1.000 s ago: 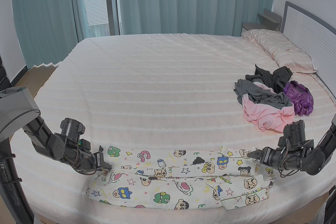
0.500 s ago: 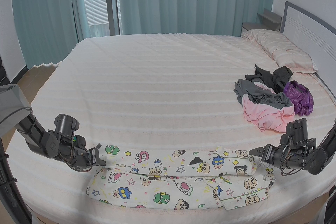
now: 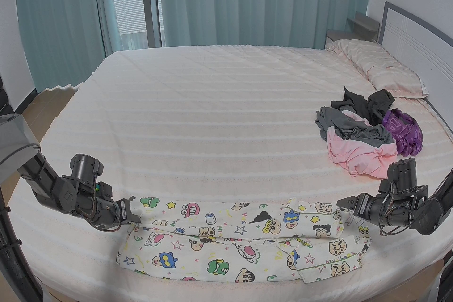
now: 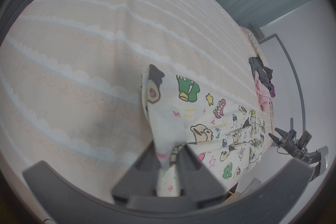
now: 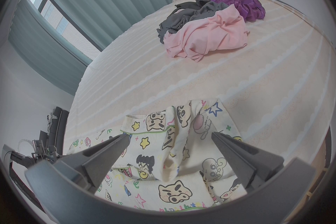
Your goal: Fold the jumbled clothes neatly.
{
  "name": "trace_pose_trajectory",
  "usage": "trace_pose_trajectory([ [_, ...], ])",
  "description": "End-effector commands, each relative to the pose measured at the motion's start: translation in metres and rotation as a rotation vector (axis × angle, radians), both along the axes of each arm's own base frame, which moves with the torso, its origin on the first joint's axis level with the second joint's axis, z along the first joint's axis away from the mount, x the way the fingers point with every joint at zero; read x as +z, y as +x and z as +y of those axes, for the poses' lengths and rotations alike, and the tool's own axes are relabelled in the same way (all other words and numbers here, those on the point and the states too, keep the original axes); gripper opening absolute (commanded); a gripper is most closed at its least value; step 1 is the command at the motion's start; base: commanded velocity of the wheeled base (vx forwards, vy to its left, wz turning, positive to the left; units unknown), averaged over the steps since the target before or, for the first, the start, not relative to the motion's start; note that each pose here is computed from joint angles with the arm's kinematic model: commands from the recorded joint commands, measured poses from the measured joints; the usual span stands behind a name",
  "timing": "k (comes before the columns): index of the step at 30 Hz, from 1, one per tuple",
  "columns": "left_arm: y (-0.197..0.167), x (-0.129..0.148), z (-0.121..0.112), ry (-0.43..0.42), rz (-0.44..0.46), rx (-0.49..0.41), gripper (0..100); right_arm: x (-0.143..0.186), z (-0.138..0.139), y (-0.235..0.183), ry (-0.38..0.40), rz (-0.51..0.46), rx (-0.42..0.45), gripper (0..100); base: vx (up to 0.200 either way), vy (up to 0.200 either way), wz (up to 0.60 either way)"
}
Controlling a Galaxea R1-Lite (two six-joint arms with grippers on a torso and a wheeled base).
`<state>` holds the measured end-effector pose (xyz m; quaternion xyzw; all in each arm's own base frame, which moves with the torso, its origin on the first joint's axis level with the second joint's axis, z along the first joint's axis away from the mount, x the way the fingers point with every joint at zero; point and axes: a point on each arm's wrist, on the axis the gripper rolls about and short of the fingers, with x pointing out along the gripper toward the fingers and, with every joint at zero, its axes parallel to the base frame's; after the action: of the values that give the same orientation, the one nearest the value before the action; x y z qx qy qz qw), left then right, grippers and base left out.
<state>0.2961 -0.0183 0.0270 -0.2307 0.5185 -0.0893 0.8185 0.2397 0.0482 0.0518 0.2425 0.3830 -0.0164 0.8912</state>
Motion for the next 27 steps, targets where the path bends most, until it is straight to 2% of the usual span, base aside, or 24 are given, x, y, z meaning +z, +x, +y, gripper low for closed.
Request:
trace_pose_trajectory([
  [1, 0.0, -0.007, -0.003, 0.001, 0.024, -0.01, 100, 0.0, 0.0, 0.0, -0.001, 0.0, 0.002, 100, 0.0, 0.0, 0.0],
  [12, 0.002, -0.017, -0.006, 0.016, 0.035, -0.045, 100, 0.0, 0.0, 0.0, -0.001, 0.0, 0.004, 100, 0.0, 0.0, 0.0],
  [25, 0.004, -0.024, -0.028, 0.043, 0.032, -0.114, 100, 0.003, 0.0, -0.001, 0.001, -0.012, 0.002, 100, 0.0, 0.0, 0.0],
  [26, 0.005, -0.024, -0.029, 0.042, 0.036, -0.112, 0, 0.003, 0.0, -0.001, 0.001, -0.012, 0.004, 100, 0.0, 0.0, 0.0],
  [27, 0.005, -0.024, -0.029, 0.041, 0.033, -0.109, 0, 0.003, 0.0, -0.001, 0.001, -0.011, 0.004, 100, 0.0, 0.0, 0.0],
])
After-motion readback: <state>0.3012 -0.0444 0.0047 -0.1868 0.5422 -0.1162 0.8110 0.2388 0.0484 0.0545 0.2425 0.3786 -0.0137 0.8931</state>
